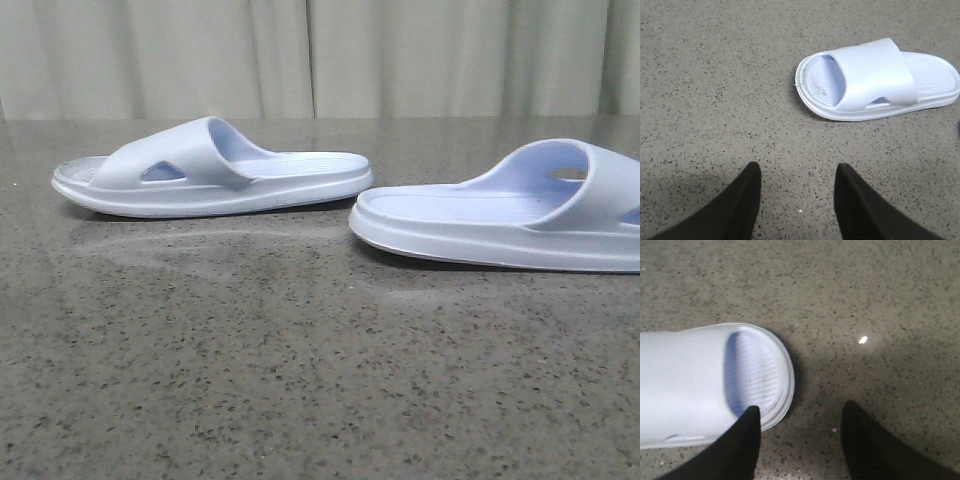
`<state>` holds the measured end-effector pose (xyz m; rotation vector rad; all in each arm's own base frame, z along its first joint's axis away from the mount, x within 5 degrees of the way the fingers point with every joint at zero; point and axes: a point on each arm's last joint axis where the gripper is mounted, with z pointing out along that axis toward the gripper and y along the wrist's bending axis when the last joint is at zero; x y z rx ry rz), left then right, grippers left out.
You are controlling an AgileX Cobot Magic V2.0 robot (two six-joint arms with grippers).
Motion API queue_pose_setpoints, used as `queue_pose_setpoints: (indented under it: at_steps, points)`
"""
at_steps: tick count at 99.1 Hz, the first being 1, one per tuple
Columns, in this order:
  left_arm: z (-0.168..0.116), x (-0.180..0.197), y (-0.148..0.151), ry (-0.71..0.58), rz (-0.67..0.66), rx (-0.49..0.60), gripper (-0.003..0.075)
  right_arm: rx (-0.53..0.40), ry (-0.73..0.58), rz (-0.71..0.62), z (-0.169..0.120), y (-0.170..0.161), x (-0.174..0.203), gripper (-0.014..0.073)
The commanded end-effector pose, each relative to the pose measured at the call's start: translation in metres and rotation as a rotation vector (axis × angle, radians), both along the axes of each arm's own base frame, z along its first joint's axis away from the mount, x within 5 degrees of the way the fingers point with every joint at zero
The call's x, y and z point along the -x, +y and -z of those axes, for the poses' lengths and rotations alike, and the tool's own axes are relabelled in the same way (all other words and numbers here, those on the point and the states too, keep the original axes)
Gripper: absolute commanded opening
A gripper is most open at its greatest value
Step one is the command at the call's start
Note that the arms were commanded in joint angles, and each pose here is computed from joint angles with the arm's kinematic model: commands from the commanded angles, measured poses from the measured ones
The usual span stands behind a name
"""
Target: Insert blue slippers together front up
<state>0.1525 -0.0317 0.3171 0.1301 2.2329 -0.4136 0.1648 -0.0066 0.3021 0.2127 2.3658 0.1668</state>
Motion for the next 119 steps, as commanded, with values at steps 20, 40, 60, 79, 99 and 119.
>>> queue_pose_setpoints:
  at_steps: [20, 40, 60, 79, 99, 119]
  points:
    - [-0.011, -0.009, -0.002, -0.054, 0.001, 0.029, 0.0301, -0.196, -0.034, 0.025, 0.002, -0.016, -0.029, 0.0296]
    - [-0.008, -0.014, -0.003, -0.042, 0.017, 0.032, 0.0301, -0.359, 0.014, 0.027, 0.018, -0.031, -0.046, 0.0296]
    - [-0.004, -0.019, -0.004, -0.031, 0.027, 0.03, 0.0301, -0.425, 0.041, 0.002, 0.031, -0.038, -0.057, 0.0296]
    - [-0.001, -0.023, -0.004, -0.017, 0.026, 0.03, 0.0301, -0.441, 0.052, -0.019, 0.039, -0.039, -0.063, 0.0296]
    - [-0.001, -0.025, -0.004, -0.016, 0.026, 0.035, 0.0301, -0.5, 0.071, -0.071, 0.049, -0.038, -0.072, 0.0296]
    - [-0.001, -0.025, -0.004, -0.018, 0.025, 0.037, 0.0301, -0.557, 0.089, -0.131, 0.057, -0.035, -0.077, 0.0295]
